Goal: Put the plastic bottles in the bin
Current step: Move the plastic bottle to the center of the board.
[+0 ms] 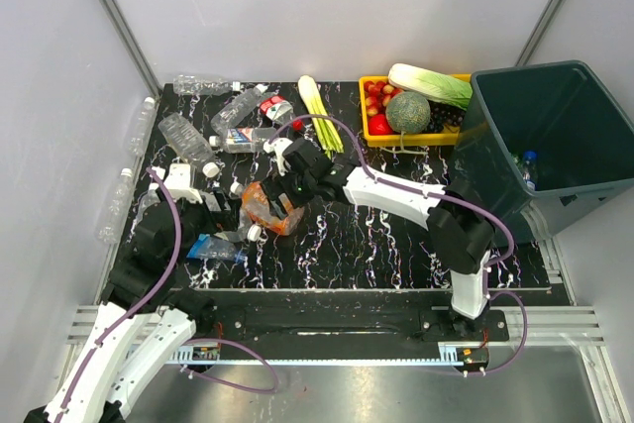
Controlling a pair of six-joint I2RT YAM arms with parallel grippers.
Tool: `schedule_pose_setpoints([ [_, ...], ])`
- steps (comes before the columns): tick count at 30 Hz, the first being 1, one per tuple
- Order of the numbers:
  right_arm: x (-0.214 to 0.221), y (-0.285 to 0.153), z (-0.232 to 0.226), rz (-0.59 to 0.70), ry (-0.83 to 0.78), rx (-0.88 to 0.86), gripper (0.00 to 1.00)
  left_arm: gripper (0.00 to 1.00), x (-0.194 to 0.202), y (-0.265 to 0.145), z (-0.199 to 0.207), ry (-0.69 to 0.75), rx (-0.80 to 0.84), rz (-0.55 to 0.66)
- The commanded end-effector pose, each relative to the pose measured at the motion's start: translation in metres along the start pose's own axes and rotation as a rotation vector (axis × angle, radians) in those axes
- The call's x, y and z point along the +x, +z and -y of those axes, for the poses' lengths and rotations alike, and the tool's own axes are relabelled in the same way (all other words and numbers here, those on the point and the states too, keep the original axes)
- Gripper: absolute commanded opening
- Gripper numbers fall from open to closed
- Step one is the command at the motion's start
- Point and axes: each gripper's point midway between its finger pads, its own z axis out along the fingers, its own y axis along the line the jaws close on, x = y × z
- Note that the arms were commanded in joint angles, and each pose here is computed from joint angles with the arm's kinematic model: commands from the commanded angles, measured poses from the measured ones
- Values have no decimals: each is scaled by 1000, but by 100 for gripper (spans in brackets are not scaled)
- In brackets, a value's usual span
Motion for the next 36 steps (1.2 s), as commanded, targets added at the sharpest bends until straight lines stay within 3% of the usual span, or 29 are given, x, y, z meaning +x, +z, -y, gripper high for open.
schedule_pose_setpoints([
  [1, -14, 8, -1, 9, -70, -2, 99, 99, -13, -2, 0, -14, -12, 43],
  [14, 18, 37, 8, -103, -146, 33, 100, 99, -12, -1, -2, -11, -19, 40],
  [27, 16, 26, -1, -92, -200, -22, 99, 99, -14, -3, -4, -17, -30, 53],
  [36, 47, 15, 41, -195, -201, 183, 99, 99, -20, -8, -9, -27, -51, 86],
])
